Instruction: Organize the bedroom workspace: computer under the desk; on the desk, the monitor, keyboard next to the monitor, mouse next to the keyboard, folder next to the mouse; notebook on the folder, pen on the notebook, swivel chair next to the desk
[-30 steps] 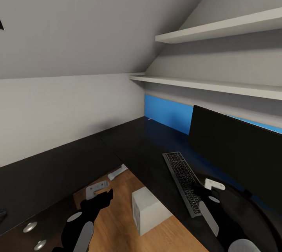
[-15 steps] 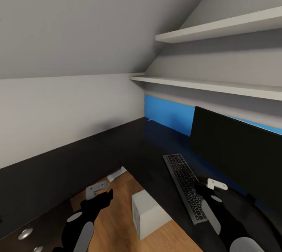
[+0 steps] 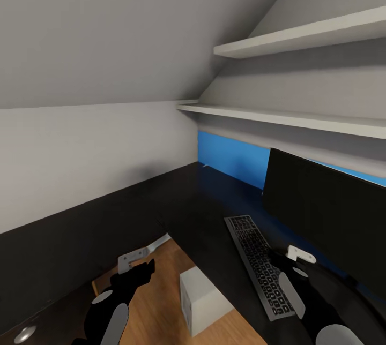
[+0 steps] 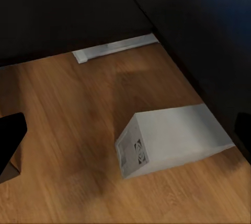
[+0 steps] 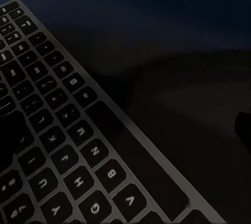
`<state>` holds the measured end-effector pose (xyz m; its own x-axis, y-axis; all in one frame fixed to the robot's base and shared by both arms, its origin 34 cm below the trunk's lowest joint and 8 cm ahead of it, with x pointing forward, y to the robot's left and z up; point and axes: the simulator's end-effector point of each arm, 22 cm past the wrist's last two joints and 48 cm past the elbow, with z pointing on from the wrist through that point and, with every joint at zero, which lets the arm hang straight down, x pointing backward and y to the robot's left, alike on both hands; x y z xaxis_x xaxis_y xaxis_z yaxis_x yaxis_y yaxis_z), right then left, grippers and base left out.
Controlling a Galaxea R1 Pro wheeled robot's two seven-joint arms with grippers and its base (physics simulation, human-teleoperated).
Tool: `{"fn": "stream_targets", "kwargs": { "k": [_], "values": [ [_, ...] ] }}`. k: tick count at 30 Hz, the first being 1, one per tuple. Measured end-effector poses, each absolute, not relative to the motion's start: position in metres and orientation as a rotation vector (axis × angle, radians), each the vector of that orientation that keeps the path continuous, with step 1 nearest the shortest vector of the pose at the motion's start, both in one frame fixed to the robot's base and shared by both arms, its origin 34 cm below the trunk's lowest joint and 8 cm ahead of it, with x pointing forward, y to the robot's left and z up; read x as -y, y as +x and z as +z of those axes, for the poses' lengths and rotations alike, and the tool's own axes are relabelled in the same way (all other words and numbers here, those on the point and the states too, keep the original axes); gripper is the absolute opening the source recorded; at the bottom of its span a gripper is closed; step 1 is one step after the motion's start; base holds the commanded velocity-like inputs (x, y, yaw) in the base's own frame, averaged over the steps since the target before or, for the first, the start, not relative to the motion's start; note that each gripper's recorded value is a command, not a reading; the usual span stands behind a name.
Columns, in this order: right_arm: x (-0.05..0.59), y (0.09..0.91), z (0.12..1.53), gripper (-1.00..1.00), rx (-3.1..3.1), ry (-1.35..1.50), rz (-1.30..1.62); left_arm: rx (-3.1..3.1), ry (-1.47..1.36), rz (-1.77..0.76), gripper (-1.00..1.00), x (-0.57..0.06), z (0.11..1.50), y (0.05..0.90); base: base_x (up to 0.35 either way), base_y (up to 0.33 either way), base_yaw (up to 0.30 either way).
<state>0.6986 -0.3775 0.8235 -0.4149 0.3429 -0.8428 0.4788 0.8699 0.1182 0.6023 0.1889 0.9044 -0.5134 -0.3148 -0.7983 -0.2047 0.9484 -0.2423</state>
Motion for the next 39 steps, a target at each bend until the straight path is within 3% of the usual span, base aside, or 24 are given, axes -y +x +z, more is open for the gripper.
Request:
{"fn": "stream_targets", "kwargs": {
  "k": [12, 39],
  "values": [
    [0.355, 0.708, 0.824, 1.00, -2.039, 0.578, -0.022, -2.127, -0.366, -0.150, 1.00, -0.186, 0.904, 0.603, 0.011, 0.000, 0.000],
    [0.366, 0.711, 0.789, 1.00, -2.012, 0.622, -0.006, -2.125, -0.368, -0.150, 1.00, -0.186, 0.864, 0.604, 0.000, 0.000, 0.000]
  ]
}}
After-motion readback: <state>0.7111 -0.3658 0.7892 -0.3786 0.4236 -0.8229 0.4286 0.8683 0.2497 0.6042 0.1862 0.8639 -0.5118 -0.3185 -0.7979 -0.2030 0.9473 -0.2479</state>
